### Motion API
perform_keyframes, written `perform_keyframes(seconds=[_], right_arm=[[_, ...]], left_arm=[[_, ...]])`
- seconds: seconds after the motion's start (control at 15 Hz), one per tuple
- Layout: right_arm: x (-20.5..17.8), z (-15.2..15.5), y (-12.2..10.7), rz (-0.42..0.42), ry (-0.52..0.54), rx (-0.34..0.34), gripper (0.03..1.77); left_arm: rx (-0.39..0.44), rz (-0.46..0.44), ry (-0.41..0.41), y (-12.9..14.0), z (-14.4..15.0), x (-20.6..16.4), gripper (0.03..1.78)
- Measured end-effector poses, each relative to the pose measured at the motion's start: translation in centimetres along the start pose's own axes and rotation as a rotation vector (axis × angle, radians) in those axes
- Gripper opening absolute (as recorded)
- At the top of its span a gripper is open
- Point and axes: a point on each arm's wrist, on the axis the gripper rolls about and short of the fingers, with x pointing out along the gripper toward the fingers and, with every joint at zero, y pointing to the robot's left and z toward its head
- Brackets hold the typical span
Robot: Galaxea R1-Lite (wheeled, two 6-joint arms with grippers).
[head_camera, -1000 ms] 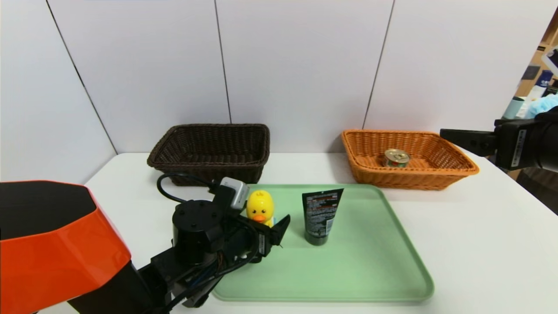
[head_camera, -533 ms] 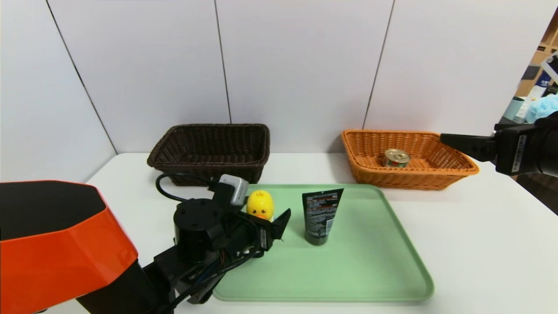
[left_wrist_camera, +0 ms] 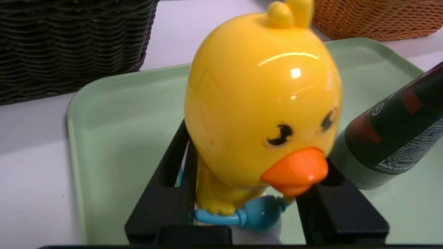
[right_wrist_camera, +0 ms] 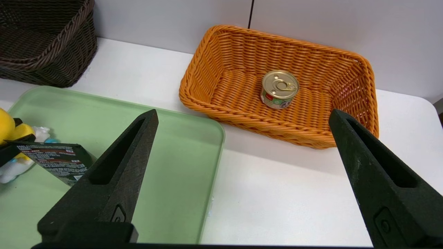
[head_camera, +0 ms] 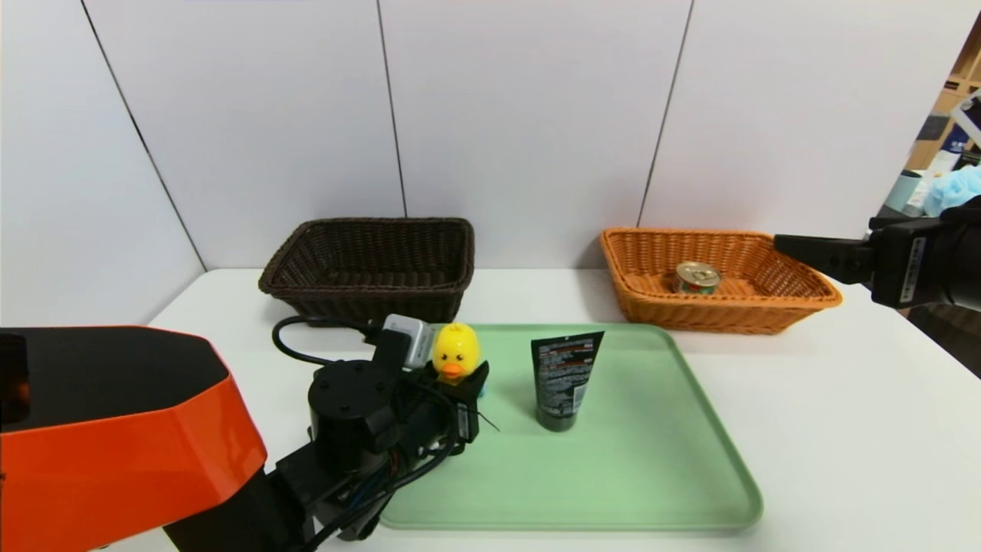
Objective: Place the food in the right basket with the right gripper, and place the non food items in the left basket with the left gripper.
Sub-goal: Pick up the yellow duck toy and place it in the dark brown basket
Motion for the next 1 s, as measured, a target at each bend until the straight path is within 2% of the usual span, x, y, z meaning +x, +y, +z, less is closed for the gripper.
perform_keyframes(seconds=[0.13, 0.67, 1.0], right_arm=[[0.0, 0.0, 0.0, 0.001, 0.002, 0.0, 1.7], [0.1, -0.5, 0.0, 0.001, 0.016, -0.002, 1.7], [0.0, -1.0, 0.1, 0.003, 0.036, -0.005, 1.7]], left_arm=[[0.001, 0.004, -0.001, 0.1, 0.0, 0.0, 0.4], [-0.004, -0.004, -0.009, -0.1, 0.5, -0.2, 0.4], [-0.017, -0.029, -0.08, -0.8, 4.1, -1.2, 0.4]])
